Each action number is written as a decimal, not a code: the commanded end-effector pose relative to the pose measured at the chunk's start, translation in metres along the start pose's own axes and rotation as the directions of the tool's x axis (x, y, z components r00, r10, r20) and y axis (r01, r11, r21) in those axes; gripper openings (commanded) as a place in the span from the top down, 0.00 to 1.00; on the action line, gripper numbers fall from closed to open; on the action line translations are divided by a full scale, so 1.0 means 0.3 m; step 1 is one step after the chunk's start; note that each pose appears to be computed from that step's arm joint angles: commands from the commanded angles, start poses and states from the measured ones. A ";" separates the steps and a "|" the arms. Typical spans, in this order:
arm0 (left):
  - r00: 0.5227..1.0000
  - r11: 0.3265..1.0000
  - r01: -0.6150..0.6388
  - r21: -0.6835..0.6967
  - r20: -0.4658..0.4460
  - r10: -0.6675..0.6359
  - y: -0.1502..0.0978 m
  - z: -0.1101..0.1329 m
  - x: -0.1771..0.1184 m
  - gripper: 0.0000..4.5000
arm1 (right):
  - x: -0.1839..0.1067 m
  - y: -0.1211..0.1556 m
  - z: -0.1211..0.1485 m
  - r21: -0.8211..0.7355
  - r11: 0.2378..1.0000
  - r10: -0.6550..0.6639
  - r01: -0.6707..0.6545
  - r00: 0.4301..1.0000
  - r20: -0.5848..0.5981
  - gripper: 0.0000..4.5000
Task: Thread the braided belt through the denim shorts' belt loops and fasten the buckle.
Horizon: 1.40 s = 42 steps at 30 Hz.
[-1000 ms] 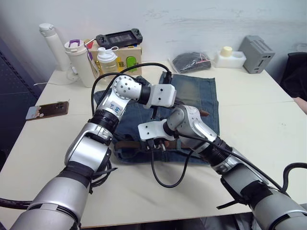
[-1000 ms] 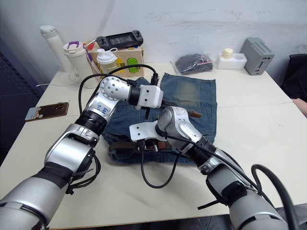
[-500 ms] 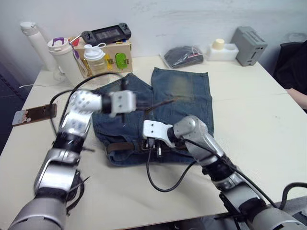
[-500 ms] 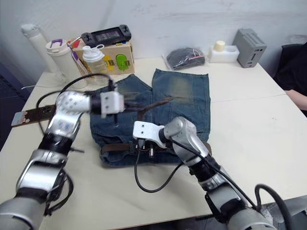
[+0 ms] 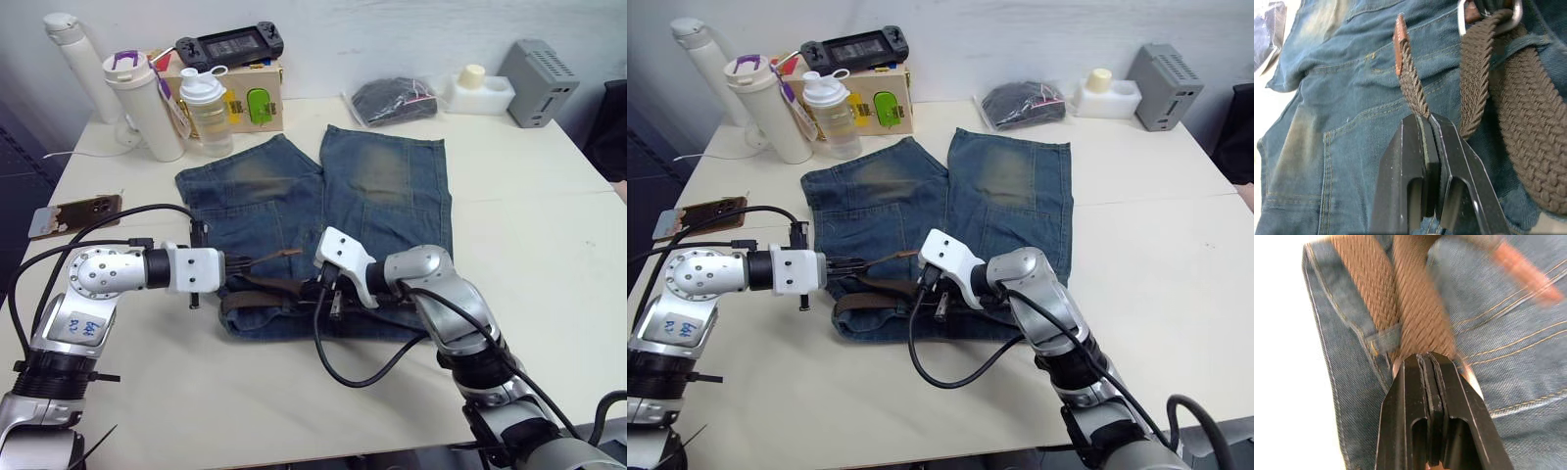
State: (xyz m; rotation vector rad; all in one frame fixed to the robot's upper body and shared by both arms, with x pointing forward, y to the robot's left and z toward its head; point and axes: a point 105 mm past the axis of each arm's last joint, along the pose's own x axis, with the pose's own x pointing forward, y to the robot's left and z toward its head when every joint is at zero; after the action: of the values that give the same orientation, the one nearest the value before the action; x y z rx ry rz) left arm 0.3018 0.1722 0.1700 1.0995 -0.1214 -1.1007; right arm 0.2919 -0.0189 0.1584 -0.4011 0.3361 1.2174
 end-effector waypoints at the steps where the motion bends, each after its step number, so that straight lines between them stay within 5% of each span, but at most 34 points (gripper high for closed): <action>1: 1.000 0.999 -0.013 0.051 0.017 0.012 0.007 0.036 -0.014 1.00 | -0.044 -0.003 0.040 -0.016 0.998 -0.063 0.065 0.995 0.070 0.99; 4: 0.999 0.999 -0.019 0.050 0.036 0.017 0.010 0.052 -0.012 1.00 | -0.070 -0.005 0.034 -0.025 0.994 -0.100 0.102 0.992 0.080 0.79; 11: 0.998 0.997 -0.012 0.075 0.060 0.008 0.018 0.075 -0.004 1.00 | -0.118 0.042 -0.029 -0.306 0.928 -0.205 0.212 0.977 0.057 0.05; 16: 0.997 0.997 -0.012 0.078 0.071 0.006 0.036 0.083 0.000 1.00 | -0.088 0.058 -0.097 -0.462 0.842 -0.290 0.279 0.956 0.049 0.05; 26: 0.997 0.997 -0.016 0.075 0.073 0.010 0.065 0.071 0.007 1.00 | -0.071 0.011 -0.145 -0.528 0.738 -0.460 0.420 0.886 0.060 0.05; 42: 0.997 0.997 -0.020 0.079 0.076 0.014 0.066 0.060 0.006 1.00 | -0.093 0.012 -0.194 -0.545 0.731 -0.497 0.411 0.868 -0.012 0.05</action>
State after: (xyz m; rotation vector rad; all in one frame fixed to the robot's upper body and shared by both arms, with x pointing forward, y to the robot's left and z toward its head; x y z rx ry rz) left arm 0.3072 0.1621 0.1826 1.1169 -0.1851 -1.1417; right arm 0.2713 -0.0614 0.1225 -0.9890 -0.0205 0.8136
